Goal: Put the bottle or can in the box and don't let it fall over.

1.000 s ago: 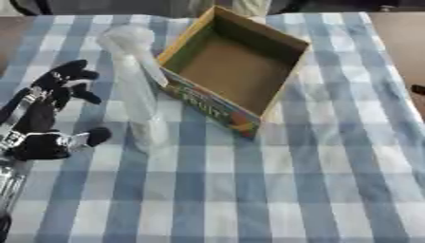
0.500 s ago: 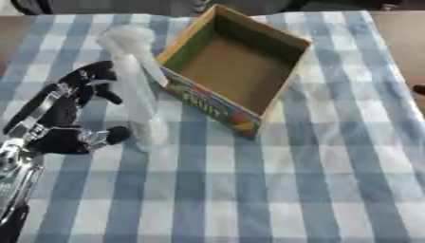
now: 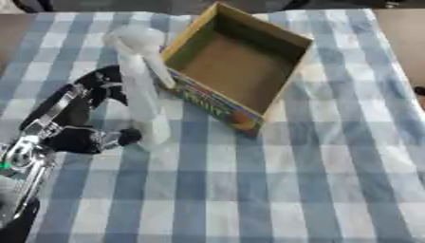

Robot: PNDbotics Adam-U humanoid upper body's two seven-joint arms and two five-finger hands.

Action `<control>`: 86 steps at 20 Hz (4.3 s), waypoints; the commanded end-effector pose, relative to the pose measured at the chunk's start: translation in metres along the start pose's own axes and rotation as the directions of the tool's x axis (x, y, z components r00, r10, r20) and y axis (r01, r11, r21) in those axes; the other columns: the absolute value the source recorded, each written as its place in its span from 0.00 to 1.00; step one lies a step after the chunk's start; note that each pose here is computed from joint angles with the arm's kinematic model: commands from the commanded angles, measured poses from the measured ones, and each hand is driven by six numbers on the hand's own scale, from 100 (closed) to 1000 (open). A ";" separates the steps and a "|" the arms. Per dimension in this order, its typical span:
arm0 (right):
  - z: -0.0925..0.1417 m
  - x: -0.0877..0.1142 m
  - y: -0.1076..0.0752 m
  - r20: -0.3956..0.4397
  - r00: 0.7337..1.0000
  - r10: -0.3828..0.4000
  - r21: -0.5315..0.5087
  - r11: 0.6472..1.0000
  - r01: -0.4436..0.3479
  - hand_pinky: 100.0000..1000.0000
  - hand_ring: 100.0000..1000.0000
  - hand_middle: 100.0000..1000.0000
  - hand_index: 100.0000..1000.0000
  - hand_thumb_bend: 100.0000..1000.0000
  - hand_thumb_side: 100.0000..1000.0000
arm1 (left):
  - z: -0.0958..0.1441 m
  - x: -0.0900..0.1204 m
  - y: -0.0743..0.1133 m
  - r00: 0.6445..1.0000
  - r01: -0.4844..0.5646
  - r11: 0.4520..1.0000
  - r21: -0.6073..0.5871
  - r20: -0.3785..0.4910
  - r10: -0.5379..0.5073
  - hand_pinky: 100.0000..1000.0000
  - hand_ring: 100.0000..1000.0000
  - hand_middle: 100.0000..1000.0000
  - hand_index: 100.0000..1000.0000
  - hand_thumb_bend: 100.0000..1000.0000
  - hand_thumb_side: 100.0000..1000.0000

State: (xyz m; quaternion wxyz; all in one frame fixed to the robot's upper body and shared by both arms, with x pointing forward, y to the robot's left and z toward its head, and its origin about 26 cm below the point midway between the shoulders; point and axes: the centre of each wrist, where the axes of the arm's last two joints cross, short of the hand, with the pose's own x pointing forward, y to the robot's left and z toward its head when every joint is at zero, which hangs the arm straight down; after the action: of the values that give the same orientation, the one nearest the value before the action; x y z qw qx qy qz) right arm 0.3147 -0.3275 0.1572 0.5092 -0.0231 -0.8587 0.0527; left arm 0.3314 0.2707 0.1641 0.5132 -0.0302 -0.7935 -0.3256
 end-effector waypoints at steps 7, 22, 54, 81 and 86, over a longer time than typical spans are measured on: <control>-0.003 0.006 -0.001 0.021 1.000 0.015 0.009 1.000 -0.016 0.78 1.00 1.00 0.89 0.00 0.60 | -0.003 0.009 0.001 0.999 0.041 0.999 -0.016 0.030 -0.040 1.00 0.61 0.75 0.92 0.70 0.19; -0.003 0.005 -0.001 0.021 1.000 0.014 0.008 1.000 -0.014 0.78 1.00 1.00 0.89 0.00 0.61 | 0.002 0.010 0.001 0.999 0.037 0.999 -0.004 0.020 -0.037 1.00 0.60 0.75 0.92 0.69 0.18; -0.001 0.003 0.000 0.012 1.000 0.011 0.005 1.000 -0.011 0.79 1.00 1.00 0.89 0.00 0.63 | 0.009 0.009 -0.001 0.997 0.059 0.984 0.166 -0.061 -0.049 1.00 0.63 0.77 0.95 0.71 0.20; 0.000 0.000 0.002 0.004 1.000 0.006 0.007 1.000 -0.006 0.79 1.00 1.00 0.89 0.00 0.65 | -0.010 0.022 -0.016 0.983 0.157 0.972 0.174 -0.123 -0.137 1.00 0.65 0.77 0.94 0.75 0.24; -0.001 0.000 0.002 0.004 1.000 0.005 0.008 1.000 -0.005 0.79 1.00 1.00 0.89 0.00 0.65 | -0.012 0.021 -0.018 0.983 0.150 0.973 0.173 -0.132 -0.128 1.00 0.65 0.77 0.92 0.75 0.24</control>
State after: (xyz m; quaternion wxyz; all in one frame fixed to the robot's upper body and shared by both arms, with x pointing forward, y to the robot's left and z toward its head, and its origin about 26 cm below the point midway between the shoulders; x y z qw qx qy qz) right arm 0.3157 -0.3236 0.1515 0.5149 -0.0160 -0.8557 0.0490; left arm 0.3236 0.2452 0.1696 0.5447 0.0878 -0.7834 -0.2862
